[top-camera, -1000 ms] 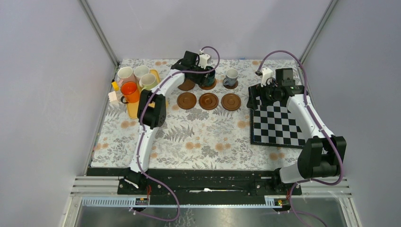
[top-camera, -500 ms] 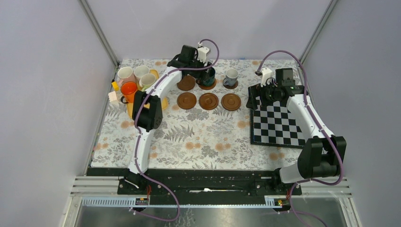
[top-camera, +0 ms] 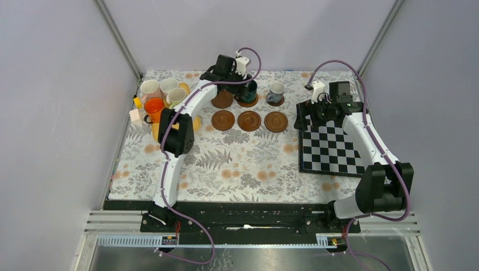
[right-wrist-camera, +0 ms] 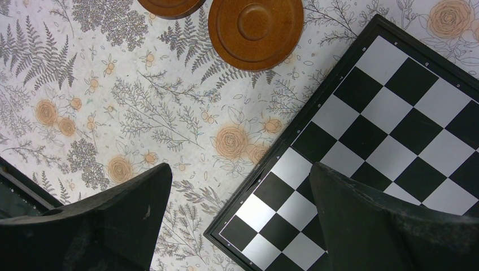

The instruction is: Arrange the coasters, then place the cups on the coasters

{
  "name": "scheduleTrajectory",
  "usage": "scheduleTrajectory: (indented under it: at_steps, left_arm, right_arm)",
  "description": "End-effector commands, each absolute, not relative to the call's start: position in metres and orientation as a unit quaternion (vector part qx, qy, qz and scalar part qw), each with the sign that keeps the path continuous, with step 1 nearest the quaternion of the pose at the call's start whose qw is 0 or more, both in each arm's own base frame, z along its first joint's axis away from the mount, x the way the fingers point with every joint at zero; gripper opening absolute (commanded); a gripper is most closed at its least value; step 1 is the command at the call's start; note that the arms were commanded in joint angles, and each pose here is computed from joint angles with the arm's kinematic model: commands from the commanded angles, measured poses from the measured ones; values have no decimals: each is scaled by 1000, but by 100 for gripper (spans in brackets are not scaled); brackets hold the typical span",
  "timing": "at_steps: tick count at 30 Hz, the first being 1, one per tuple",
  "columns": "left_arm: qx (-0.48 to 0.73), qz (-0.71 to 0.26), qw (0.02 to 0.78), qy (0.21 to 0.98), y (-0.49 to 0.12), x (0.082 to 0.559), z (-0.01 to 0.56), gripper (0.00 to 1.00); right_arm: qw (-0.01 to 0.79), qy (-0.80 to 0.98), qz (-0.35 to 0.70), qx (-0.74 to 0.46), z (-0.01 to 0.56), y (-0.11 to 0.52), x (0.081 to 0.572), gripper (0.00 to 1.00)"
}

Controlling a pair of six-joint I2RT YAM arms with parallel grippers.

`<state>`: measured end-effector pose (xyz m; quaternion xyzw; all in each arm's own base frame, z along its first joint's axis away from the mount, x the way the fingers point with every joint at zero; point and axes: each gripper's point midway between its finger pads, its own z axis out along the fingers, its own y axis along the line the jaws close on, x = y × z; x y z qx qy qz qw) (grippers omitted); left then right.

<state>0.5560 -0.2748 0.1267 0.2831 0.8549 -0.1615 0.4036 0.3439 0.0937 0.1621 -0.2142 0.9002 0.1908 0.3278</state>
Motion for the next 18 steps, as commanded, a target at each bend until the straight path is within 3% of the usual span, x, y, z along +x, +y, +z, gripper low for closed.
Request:
scheduleTrajectory:
  at_steps: [1, 18]
  left_arm:
    - [280, -177, 412, 849, -283, 557, 132, 72]
    - [268, -184, 386, 863, -284, 552, 109, 64]
  right_arm:
    - [347, 891, 193, -221, 174, 96, 348, 100]
    - [348, 890, 192, -222, 174, 95, 347, 100]
